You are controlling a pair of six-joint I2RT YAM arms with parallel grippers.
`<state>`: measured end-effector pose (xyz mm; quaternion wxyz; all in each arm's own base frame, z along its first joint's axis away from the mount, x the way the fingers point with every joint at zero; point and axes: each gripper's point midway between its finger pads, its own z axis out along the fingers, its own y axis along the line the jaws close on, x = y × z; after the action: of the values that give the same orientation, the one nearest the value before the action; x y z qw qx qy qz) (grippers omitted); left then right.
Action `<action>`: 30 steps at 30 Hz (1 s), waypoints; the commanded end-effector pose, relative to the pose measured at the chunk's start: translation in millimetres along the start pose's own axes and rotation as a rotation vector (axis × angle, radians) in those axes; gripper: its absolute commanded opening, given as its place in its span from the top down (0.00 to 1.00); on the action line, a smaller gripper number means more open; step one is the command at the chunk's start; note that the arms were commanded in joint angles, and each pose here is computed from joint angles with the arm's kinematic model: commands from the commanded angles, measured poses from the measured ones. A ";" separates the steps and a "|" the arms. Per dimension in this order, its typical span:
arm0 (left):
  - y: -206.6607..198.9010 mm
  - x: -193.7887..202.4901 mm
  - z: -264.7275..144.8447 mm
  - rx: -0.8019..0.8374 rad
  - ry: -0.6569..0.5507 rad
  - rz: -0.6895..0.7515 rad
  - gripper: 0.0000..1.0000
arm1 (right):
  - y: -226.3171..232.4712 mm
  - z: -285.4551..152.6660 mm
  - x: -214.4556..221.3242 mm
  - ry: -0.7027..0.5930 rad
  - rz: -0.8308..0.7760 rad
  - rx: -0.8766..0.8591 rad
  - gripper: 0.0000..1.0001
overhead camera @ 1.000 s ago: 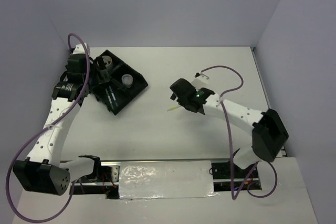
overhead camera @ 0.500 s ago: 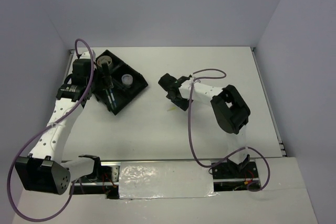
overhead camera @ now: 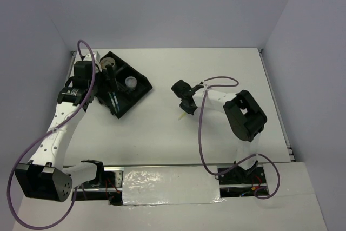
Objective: Sort the stationery into containers
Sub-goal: Pick up the pen from the center of the board, then place the pen in the storage box.
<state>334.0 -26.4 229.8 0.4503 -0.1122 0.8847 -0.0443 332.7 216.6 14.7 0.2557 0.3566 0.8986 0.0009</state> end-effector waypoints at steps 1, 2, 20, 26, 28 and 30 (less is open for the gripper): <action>-40.8 3.2 -2.3 0.224 0.028 -0.023 0.01 | 7.7 -1.2 15.7 0.018 -0.111 -0.138 1.00; -53.4 11.0 -3.5 0.298 0.064 -0.034 0.01 | 21.5 -13.5 22.8 0.021 -0.175 -0.224 1.00; -176.0 102.2 -42.0 0.980 0.267 -0.221 0.03 | 61.4 -259.6 97.8 0.116 -0.696 -1.743 1.00; -174.8 105.2 -43.8 0.978 0.268 -0.221 0.40 | 69.3 -274.8 98.1 0.096 -0.701 -1.772 1.00; -175.1 106.2 -43.4 0.978 0.273 -0.215 0.57 | 73.7 -276.7 93.3 0.081 -0.685 -1.762 1.00; -174.8 107.7 -43.0 0.976 0.281 -0.213 0.70 | 78.5 -274.0 90.8 0.082 -0.674 -1.729 1.00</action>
<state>265.4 -221.0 191.4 0.3002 0.0092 0.8071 -0.5082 192.6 373.6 180.7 0.3389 -0.2268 0.6942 0.5931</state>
